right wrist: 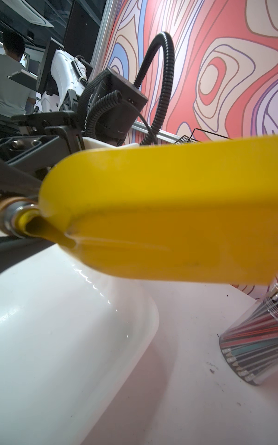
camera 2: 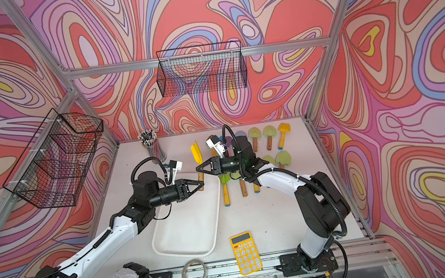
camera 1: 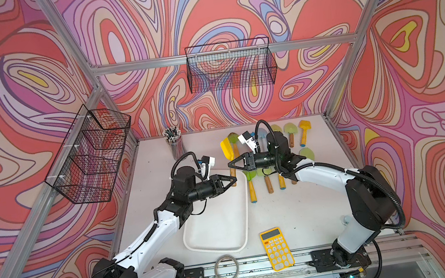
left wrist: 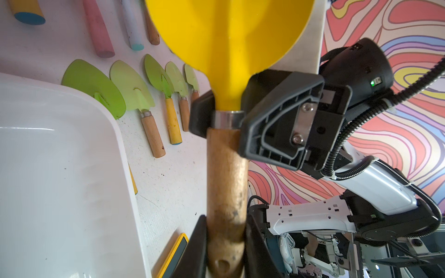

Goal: Take the shovel out of the storage box
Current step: Place the shovel at the center of the board.

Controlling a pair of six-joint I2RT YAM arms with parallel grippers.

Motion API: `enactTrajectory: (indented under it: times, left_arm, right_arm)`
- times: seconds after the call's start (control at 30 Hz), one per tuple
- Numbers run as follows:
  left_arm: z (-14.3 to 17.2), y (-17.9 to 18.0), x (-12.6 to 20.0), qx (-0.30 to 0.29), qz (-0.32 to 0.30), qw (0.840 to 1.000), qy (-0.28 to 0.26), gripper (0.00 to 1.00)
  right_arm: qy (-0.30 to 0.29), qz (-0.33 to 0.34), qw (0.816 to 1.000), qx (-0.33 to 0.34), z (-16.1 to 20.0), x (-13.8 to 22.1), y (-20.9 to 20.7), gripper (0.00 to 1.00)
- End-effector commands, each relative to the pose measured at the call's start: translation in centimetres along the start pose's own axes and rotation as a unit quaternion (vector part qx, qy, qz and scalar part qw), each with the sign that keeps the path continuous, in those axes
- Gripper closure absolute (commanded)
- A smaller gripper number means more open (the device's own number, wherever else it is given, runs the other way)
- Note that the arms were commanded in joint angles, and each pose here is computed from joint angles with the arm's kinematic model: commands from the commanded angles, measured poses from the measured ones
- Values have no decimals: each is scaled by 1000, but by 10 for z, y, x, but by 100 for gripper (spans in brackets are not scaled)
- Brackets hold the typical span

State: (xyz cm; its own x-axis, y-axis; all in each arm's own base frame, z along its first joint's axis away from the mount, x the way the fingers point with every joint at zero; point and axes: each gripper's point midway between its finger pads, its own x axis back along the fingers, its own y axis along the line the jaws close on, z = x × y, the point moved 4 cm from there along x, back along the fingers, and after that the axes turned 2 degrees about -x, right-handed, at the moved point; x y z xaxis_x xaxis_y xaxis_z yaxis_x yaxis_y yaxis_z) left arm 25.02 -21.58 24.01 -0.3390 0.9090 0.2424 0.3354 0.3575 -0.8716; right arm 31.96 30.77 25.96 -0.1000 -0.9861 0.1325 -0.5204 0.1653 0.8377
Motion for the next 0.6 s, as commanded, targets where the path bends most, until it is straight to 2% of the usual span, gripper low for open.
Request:
enactTrajectory:
  times: [0.0, 0.07, 0.13, 0.27, 0.37, 0.47, 0.57]
  left_arm:
    - [2, 2, 6, -3, -17, 1000, -5, 44]
    - [2, 2, 9, -10, -31, 999, -6, 32]
    - [2, 4, 12, -12, -39, 999, -3, 24]
    - [1, 15, 24, -15, -73, 997, -12, 23]
    - [-2, 22, 34, -30, -122, 992, -21, 23]
    - [-4, 32, 45, -46, -194, 980, -21, 25]
    - [-9, 44, 57, -63, -274, 960, -21, 26]
  right_arm:
    - [-11, -2, 1000, 21, -4, -1, 0, 83]
    - [-14, 4, 1000, 20, -4, 2, -1, 83]
    - [-22, 13, 999, 22, -6, 7, -2, 82]
    - [-34, 44, 998, 25, -8, 18, -5, 81]
    - [-39, 81, 996, 21, -12, 31, -12, 80]
    - [-48, 139, 989, 7, -22, 51, -28, 80]
    - [-61, 216, 974, -13, -30, 78, -50, 80]
